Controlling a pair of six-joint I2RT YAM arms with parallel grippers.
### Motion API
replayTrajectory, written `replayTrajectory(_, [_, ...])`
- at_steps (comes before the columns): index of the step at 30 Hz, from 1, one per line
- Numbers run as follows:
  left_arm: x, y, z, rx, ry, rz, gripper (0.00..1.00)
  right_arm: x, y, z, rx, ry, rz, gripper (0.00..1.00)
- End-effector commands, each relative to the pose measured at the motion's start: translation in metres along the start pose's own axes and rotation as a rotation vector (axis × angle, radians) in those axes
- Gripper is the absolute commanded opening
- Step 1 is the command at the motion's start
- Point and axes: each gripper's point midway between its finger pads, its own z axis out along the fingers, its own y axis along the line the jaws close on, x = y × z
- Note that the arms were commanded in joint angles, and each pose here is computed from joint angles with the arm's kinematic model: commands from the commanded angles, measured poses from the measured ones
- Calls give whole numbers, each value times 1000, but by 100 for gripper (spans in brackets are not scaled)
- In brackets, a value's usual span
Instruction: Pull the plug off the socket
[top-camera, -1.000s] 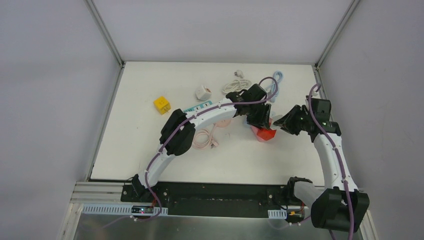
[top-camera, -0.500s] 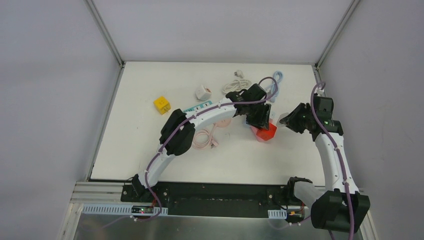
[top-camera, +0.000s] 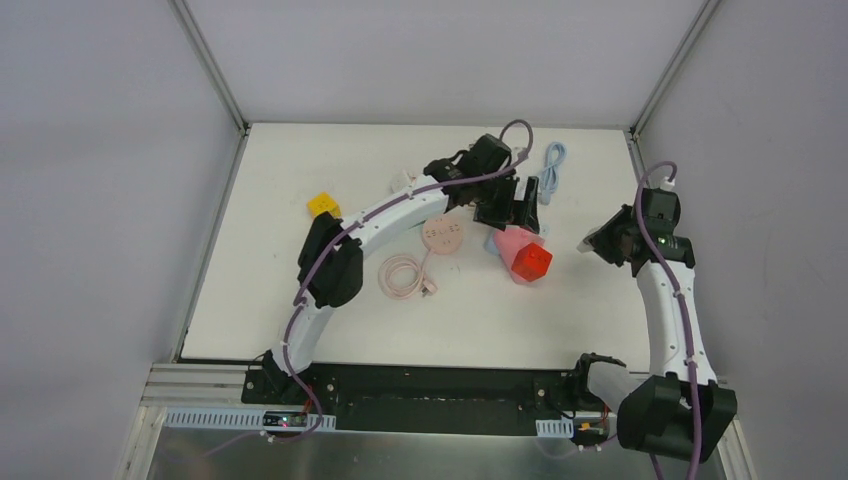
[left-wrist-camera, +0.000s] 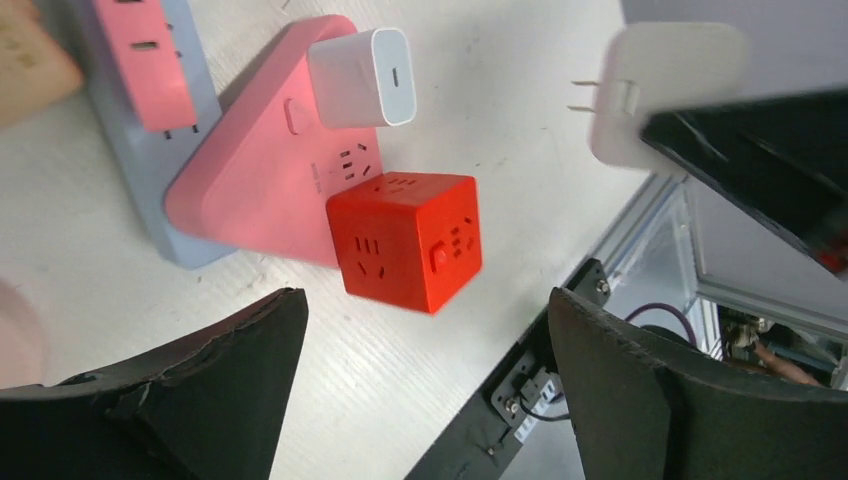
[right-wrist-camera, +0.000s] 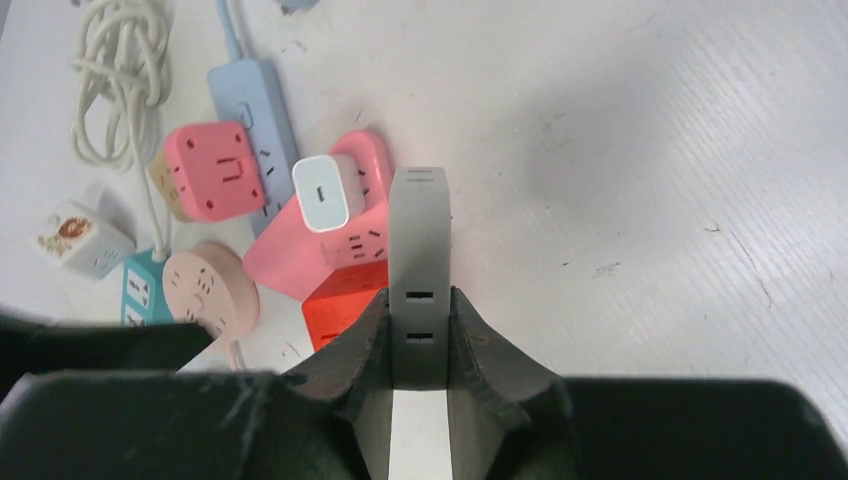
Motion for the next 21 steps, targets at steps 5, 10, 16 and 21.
replayTrajectory(5, [-52,2,-142,-132,-294,120,96,-19,-7,34,8,45,194,0])
replayTrajectory(10, [-47,50,-205,-399,-338,186,99,-18,-31,62,24,105,295,2])
replayTrajectory(16, [-44,90,-251,-529,-396,166,99,-22,-57,77,38,112,411,19])
replayTrajectory(21, [-44,114,-273,-568,-437,130,100,-20,-81,81,115,85,479,35])
